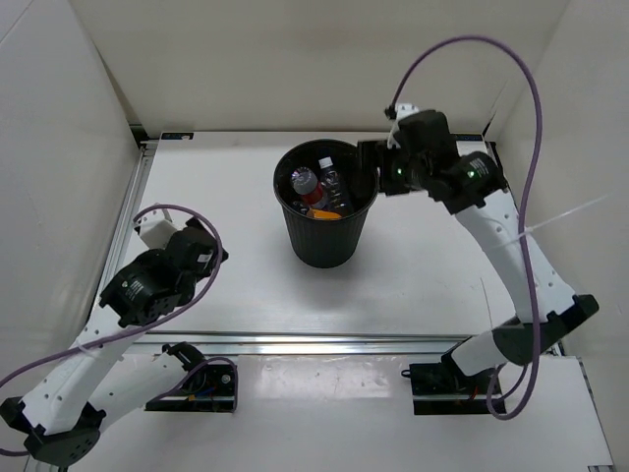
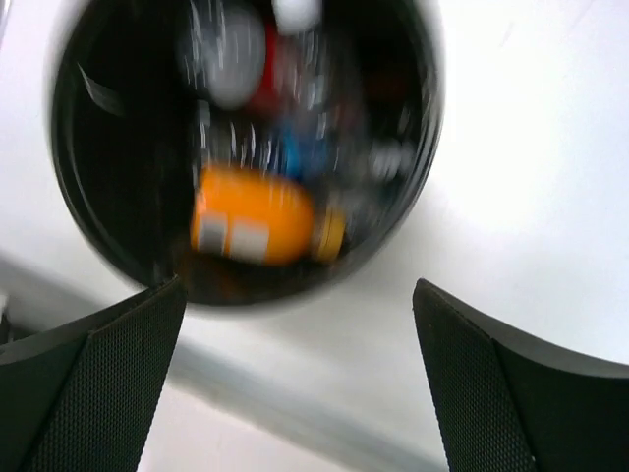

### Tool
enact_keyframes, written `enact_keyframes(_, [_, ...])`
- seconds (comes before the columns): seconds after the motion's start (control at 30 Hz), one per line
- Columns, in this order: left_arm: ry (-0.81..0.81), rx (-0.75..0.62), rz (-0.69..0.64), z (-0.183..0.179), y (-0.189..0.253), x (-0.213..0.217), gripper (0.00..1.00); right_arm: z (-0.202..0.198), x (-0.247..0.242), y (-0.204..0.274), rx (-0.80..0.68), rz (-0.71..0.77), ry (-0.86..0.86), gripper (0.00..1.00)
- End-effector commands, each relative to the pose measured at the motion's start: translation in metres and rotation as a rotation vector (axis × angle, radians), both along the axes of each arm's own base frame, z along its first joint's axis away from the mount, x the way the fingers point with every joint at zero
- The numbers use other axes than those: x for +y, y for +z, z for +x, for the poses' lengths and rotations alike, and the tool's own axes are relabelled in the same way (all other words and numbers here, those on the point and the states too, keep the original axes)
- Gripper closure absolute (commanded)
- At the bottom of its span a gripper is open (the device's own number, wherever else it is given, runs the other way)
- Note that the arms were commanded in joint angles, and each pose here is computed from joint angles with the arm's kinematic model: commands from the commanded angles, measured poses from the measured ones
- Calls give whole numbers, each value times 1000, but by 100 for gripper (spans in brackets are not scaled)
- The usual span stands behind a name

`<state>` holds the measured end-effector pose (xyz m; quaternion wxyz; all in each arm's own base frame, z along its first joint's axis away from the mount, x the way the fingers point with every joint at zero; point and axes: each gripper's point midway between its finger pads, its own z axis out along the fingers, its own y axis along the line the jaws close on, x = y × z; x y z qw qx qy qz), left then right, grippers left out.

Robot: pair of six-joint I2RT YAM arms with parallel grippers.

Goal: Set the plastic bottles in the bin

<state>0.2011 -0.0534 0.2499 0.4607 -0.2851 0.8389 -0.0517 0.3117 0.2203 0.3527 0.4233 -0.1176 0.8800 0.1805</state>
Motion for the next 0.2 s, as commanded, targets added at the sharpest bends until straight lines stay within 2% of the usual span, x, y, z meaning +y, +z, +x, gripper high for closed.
enact_keyframes(0.0, [163, -8, 166, -1, 4, 39, 0, -58, -2, -44, 242, 41, 83, 1])
enact_keyframes(0.17, [380, -188, 420, 5, 58, 90, 0, -63, -34, -45, 193, 70, 12, 1])
